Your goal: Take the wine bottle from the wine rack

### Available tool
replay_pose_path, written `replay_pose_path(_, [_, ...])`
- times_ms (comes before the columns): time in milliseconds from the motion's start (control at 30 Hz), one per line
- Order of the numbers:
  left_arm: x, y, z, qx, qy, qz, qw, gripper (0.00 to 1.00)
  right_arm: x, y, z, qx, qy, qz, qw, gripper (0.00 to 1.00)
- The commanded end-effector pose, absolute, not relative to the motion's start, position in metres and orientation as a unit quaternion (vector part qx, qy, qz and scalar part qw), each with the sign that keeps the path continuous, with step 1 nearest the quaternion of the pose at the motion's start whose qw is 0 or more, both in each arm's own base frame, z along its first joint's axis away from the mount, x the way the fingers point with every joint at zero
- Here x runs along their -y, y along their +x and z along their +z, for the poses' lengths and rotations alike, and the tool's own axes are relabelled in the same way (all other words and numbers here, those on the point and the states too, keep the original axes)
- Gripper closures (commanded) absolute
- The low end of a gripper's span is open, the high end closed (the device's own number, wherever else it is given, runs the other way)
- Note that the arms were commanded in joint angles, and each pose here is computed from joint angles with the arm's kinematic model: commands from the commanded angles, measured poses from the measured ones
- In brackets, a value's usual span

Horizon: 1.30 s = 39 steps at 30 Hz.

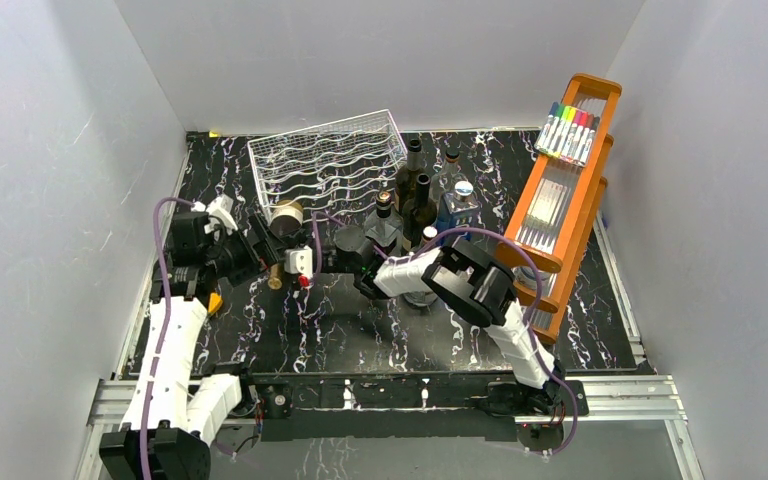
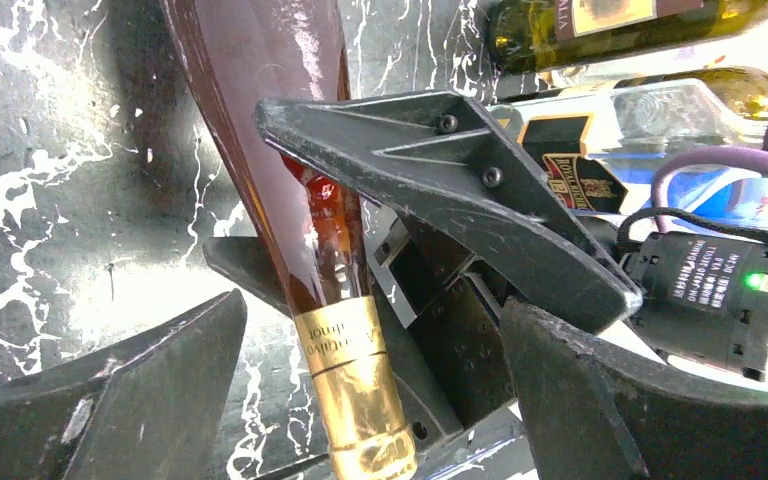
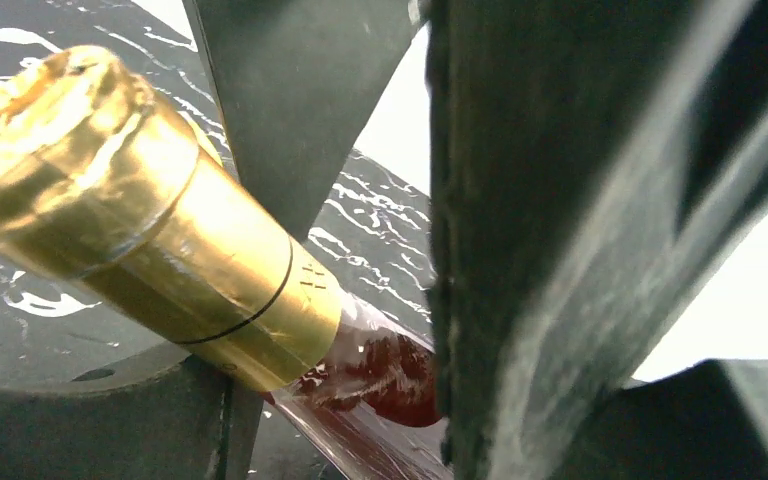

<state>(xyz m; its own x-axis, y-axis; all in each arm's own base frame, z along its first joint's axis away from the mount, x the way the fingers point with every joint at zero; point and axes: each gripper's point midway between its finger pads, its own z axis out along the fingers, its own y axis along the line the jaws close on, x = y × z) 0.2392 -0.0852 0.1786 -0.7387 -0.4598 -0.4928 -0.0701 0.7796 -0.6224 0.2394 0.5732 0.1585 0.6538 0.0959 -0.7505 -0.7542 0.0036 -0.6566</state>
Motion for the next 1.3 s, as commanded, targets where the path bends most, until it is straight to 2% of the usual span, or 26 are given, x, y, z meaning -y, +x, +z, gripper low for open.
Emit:
replay_pose_path(0, [0.084, 0.249, 0.226, -0.875, -0.095, -0.284, 0.381, 0.02, -0.580, 0.241, 0.193, -0.252, -0.579, 0.339, 0.697, 0.34])
replay_pose_path(67, [0.069, 0.253, 0.231, -0.883, -0.105, -0.240, 0.390, 0.02, -0.575, 0.242, 0.190, -0.260, -0.578, 0.334, 0.698, 0.34])
replay_pose_path(167, [0.043, 0.278, 0.232, -0.888, -0.149, -0.177, 0.398, 0.02, -0.566, 0.237, 0.184, -0.265, -0.585, 0.332, 0.691, 0.42])
replay_pose_path(200, [0.042, 0.293, 0.230, -0.886, -0.158, -0.180, 0.397, 0.02, -0.564, 0.235, 0.181, -0.268, -0.591, 0.329, 0.686, 0.57])
replay_pose_path(233, [0.043, 0.315, 0.224, -0.883, -0.170, -0.191, 0.393, 0.02, -0.560, 0.236, 0.181, -0.275, -0.591, 0.324, 0.686, 0.62])
replay_pose_path(300, [0.045, 0.347, 0.208, -0.888, -0.176, -0.207, 0.372, 0.06, -0.556, 0.237, 0.184, -0.277, -0.590, 0.312, 0.691, 0.59])
replay_pose_path(333, [0.045, 0.367, 0.198, -0.889, -0.179, -0.211, 0.364, 0.09, -0.553, 0.235, 0.187, -0.275, -0.595, 0.305, 0.691, 0.57])
replay_pose_path(400, [0.034, 0.406, 0.168, -0.895, -0.190, -0.204, 0.348, 0.23, -0.551, 0.229, 0.193, -0.260, -0.606, 0.290, 0.693, 0.58])
replay_pose_path(467, [0.019, 0.434, 0.144, -0.904, -0.204, -0.184, 0.329, 0.27, -0.551, 0.218, 0.197, -0.233, -0.627, 0.257, 0.697, 0.70])
replay_pose_path(500, [0.011, 0.446, 0.137, -0.900, -0.217, -0.195, 0.324, 0.32, -0.550, 0.210, 0.204, -0.223, -0.628, 0.247, 0.704, 0.79])
replay_pose_path(567, [0.002, 0.461, 0.127, -0.896, -0.230, -0.202, 0.322, 0.40, -0.542, 0.189, 0.224, -0.203, -0.623, 0.245, 0.714, 0.86])
replay_pose_path(633, [0.001, 0.467, 0.123, -0.895, -0.232, -0.207, 0.320, 0.43, -0.539, 0.179, 0.232, -0.195, -0.621, 0.250, 0.716, 0.90])
replay_pose_path(800, [0.001, 0.482, 0.110, -0.894, -0.233, -0.225, 0.309, 0.51, -0.531, 0.160, 0.234, -0.191, -0.623, 0.252, 0.716, 0.95])
replay_pose_path(900, [-0.002, 0.490, 0.103, -0.895, -0.226, -0.225, 0.310, 0.59, -0.525, 0.154, 0.238, -0.191, -0.619, 0.253, 0.718, 0.99])
replay_pose_path(1000, [-0.006, 0.491, 0.094, -0.900, -0.227, -0.223, 0.298, 0.61, -0.521, 0.155, 0.236, -0.202, -0.614, 0.254, 0.720, 1.00])
replay_pose_path(1167, [-0.010, 0.483, 0.096, -0.904, -0.214, -0.207, 0.306, 0.60, -0.510, 0.161, 0.254, -0.250, -0.569, 0.274, 0.734, 1.00])
replay_pose_path(1267, [-0.013, 0.486, 0.102, -0.904, -0.206, -0.202, 0.316, 0.54, -0.495, 0.165, 0.285, -0.314, -0.521, 0.313, 0.729, 1.00])
